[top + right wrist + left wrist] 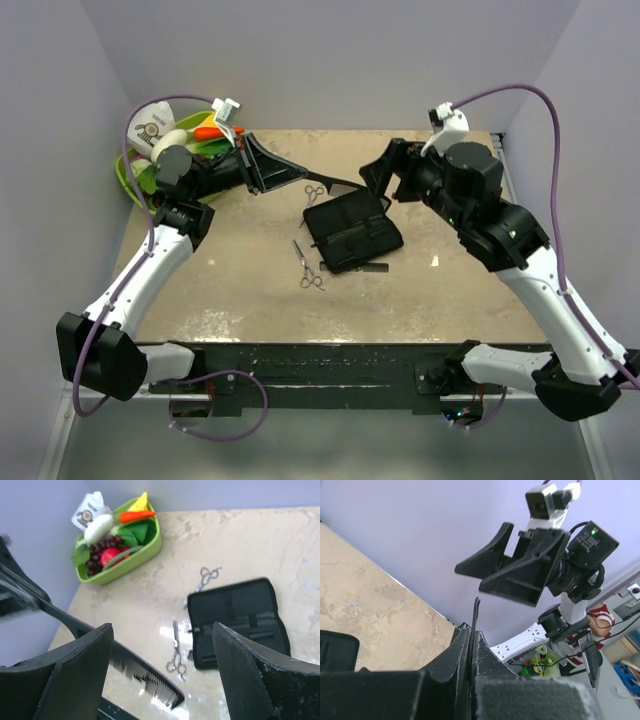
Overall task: Sort the hair-cutting tools
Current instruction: Pick up the comb at the center of the board.
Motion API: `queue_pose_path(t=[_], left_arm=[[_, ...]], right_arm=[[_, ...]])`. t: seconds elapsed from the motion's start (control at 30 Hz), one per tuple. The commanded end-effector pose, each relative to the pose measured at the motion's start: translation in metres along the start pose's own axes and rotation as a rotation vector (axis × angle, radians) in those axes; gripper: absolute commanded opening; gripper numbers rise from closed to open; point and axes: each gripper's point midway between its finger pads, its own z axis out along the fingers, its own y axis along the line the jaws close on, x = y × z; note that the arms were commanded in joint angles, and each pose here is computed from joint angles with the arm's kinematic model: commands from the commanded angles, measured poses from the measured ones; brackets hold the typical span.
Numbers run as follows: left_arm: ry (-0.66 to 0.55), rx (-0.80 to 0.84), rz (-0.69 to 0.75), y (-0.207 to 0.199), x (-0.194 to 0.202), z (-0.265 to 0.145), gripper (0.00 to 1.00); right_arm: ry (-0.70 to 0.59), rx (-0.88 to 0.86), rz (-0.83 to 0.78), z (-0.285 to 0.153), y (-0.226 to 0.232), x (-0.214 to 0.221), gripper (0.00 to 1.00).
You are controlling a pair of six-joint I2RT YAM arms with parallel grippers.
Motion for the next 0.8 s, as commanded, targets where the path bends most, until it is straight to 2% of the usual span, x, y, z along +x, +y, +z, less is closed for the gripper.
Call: queue_pose_path(t=[0.0, 0.1, 0.13, 0.2, 0.23, 0.27, 0.33, 0.5, 0.53, 0.77], left_arm=[[-0.048, 0.021, 0.027, 0.005, -0.007, -0.015, 0.00], [-0.082, -0.004, 0.034, 0.016, -0.014, -0.027, 0.00], [-0.088, -0.003, 0.005, 0.017, -0.015, -0.031, 0.00], [-0.131, 0.018, 0.015, 0.022, -0.020, -0.042, 0.00], [-0.141, 0.039, -0.043, 0.019, -0.021, -0.046, 0.00], [-0.155, 0.076, -0.008, 0.016, -0.020, -0.051, 0.00], [-0.165, 0.086, -0.042, 0.017, -0.022, -0.061, 0.00], [-0.162, 0.099, -0.023, 0.020, -0.024, -0.066, 0.00], [-0.166, 0.108, -0.019, 0.018, -0.024, -0.067, 0.00], [-0.180, 0.139, -0.053, 0.024, -0.024, -0.067, 0.00]], right_arm=[[-0.183, -0.103, -0.015, 0.004, 0.017, -0.071, 0.83], [-0.194, -0.188, -0.005, 0.011, 0.016, -0.082, 0.83], [-0.129, -0.298, -0.006, 0.015, 0.027, -0.068, 0.82], [-0.137, -0.372, -0.005, 0.018, 0.026, -0.074, 0.81], [-0.110, -0.405, 0.014, 0.022, 0.025, -0.067, 0.80], [-0.084, -0.501, 0.002, 0.022, 0.035, -0.063, 0.80], [-0.059, -0.538, 0.027, 0.025, 0.028, -0.058, 0.80], [0.025, -0.760, 0.049, 0.018, 0.038, -0.031, 0.80], [0.063, -0.766, 0.099, 0.021, 0.034, -0.017, 0.80], [0.085, -0.819, 0.105, 0.014, 0.036, -0.001, 0.77]])
